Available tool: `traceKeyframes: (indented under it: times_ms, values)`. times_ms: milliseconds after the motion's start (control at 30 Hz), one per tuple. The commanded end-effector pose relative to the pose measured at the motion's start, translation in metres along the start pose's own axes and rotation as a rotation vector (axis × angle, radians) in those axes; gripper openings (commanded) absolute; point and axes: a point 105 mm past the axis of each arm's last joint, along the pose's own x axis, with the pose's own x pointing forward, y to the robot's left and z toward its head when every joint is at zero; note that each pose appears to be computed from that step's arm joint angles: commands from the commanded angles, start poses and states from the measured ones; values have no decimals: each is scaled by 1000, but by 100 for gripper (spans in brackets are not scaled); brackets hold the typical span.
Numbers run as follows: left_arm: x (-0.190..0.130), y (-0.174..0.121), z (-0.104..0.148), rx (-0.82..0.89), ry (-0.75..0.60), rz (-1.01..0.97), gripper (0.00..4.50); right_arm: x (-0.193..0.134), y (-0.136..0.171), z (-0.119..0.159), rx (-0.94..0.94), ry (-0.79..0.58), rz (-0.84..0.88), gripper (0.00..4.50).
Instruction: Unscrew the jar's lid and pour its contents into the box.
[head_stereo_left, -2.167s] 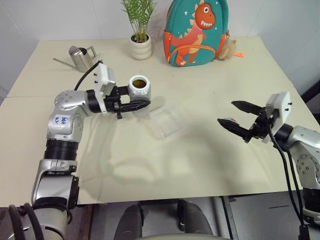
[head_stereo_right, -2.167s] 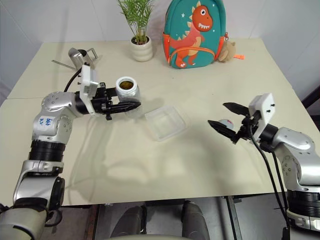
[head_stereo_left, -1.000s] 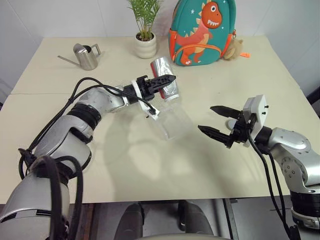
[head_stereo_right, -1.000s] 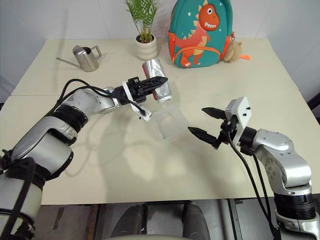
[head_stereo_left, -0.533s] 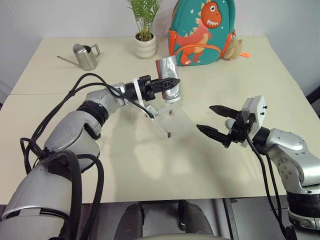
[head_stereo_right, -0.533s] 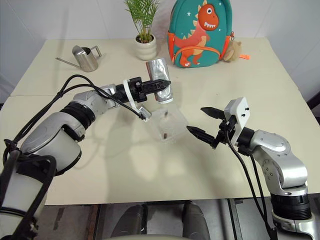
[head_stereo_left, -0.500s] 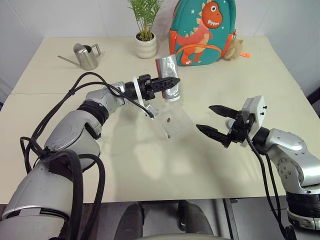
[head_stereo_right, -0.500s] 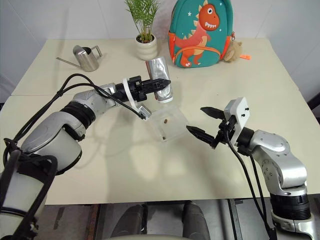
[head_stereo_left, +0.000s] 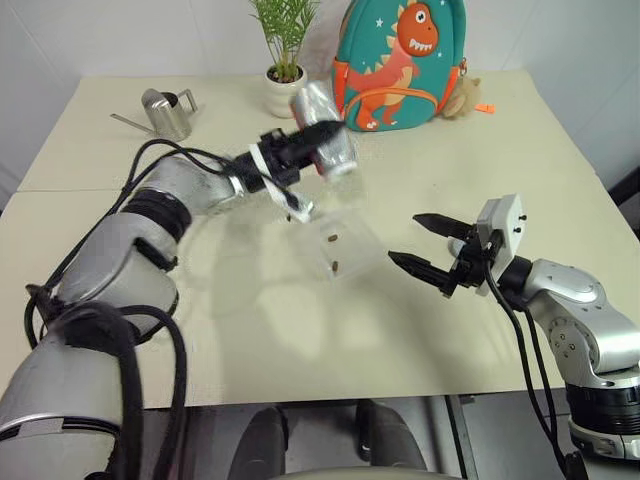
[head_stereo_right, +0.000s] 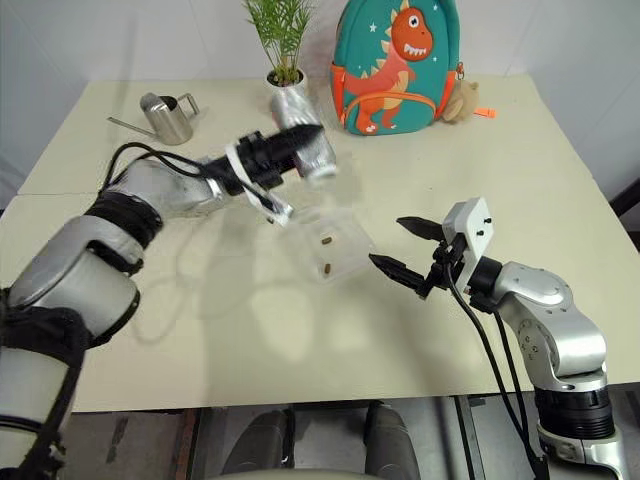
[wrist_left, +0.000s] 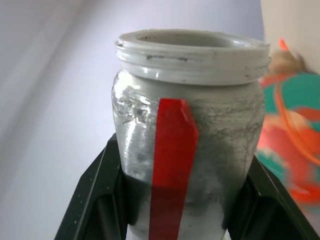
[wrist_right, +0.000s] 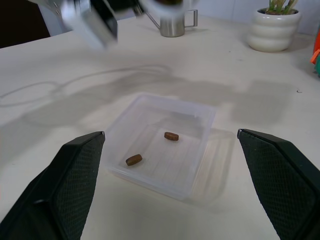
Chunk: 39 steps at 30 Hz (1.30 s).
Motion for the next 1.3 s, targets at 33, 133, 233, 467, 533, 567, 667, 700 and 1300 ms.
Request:
traceKeyframes:
  times_ms: [33, 133, 233, 467, 533, 567, 667, 700, 1300]
  values:
    - [-30, -8, -38, -409, 343, -6, 192, -2, -3, 7, -36, -22, 9, 447]
    - [-68, -31, -56, -818, 608, 13, 192, -3, -8, 8, -48, -19, 5, 447]
    - [-120, -49, -60, -1255, 843, 115, 192, -5, -16, 10, -62, -20, -5, 447]
    - [-239, -40, -71, -1469, 1218, 454, 192, -2, -22, 8, -74, -1, 24, 447]
    - [-255, -42, -68, -1509, 1251, 483, 192, 0, -22, 7, -73, 0, 36, 447]
    - [-261, -44, -67, -1546, 1260, 512, 192, 1, -22, 7, -74, 0, 41, 447]
    - [-280, -50, -63, -1553, 1314, 513, 192, 4, -22, 7, -78, 3, 54, 447]
    - [-287, -52, -61, -1536, 1328, 497, 192, 5, -22, 7, -81, 3, 58, 447]
    - [-313, -57, -36, -1458, 1300, 463, 411, 18, -18, 3, -111, 26, 116, 450]
